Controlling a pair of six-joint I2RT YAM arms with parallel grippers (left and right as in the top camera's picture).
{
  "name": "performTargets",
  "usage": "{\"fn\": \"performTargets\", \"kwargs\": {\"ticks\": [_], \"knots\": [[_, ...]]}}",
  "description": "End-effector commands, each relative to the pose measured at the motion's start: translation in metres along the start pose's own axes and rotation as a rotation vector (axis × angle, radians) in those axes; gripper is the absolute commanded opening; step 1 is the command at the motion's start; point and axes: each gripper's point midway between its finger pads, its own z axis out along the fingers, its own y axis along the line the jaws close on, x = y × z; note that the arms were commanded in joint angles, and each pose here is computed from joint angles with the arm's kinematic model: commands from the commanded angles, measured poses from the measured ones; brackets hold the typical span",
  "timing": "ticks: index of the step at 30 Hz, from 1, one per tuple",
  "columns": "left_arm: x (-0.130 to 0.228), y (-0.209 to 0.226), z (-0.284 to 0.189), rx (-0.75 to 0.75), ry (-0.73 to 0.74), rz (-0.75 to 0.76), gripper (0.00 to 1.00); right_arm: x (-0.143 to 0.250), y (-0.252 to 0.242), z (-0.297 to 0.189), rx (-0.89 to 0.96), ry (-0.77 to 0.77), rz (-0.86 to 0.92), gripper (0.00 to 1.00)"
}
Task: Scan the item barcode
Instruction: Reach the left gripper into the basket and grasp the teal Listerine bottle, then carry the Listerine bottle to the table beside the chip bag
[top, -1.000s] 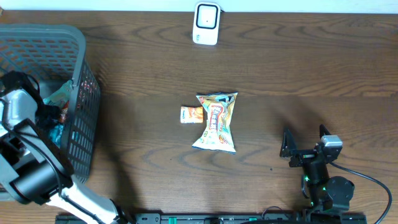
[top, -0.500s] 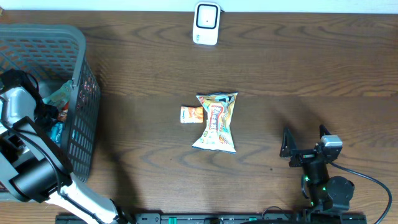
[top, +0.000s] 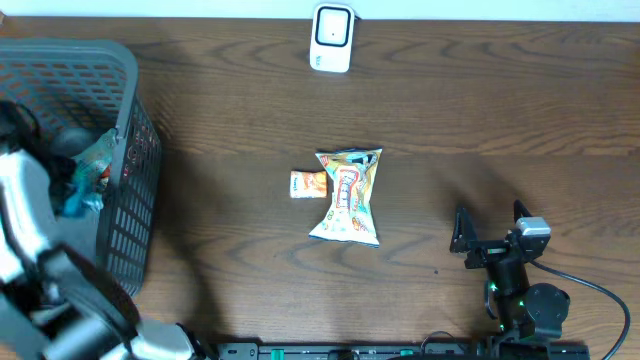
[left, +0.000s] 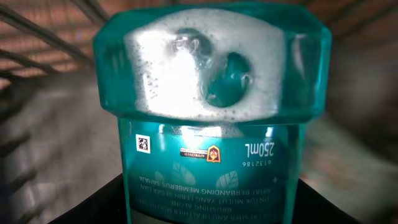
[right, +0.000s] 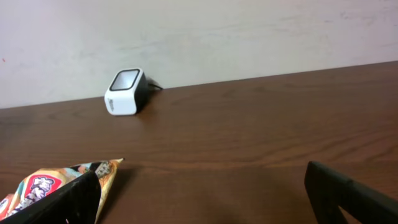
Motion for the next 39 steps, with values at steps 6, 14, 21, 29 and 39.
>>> {"fn": "performTargets", "kwargs": {"ticks": [6, 14, 21, 29, 39], "knots": [[-0.029, -0.042, -0.155, 0.553, -0.158, -0.144, 0.40, 0.001, 0.001, 0.000, -0.004, 0.004, -0.011, 0.99], [0.005, -0.082, -0.271, 1.026, -0.087, -0.092, 0.40, 0.001, 0.001, 0.000, -0.004, 0.004, -0.011, 0.99], [0.094, -0.118, -0.293, 1.095, 0.041, 0.205, 0.40, 0.001, 0.001, 0.000, -0.004, 0.004, -0.011, 0.99], [0.202, -0.136, -0.257, 0.897, 0.103, 0.572, 0.40, 0.001, 0.001, 0.000, -0.004, 0.004, -0.011, 0.99], [0.286, -0.125, -0.165, 0.484, 0.116, 0.932, 0.40, 0.001, 0.001, 0.000, -0.004, 0.004, -0.011, 0.99]]}}
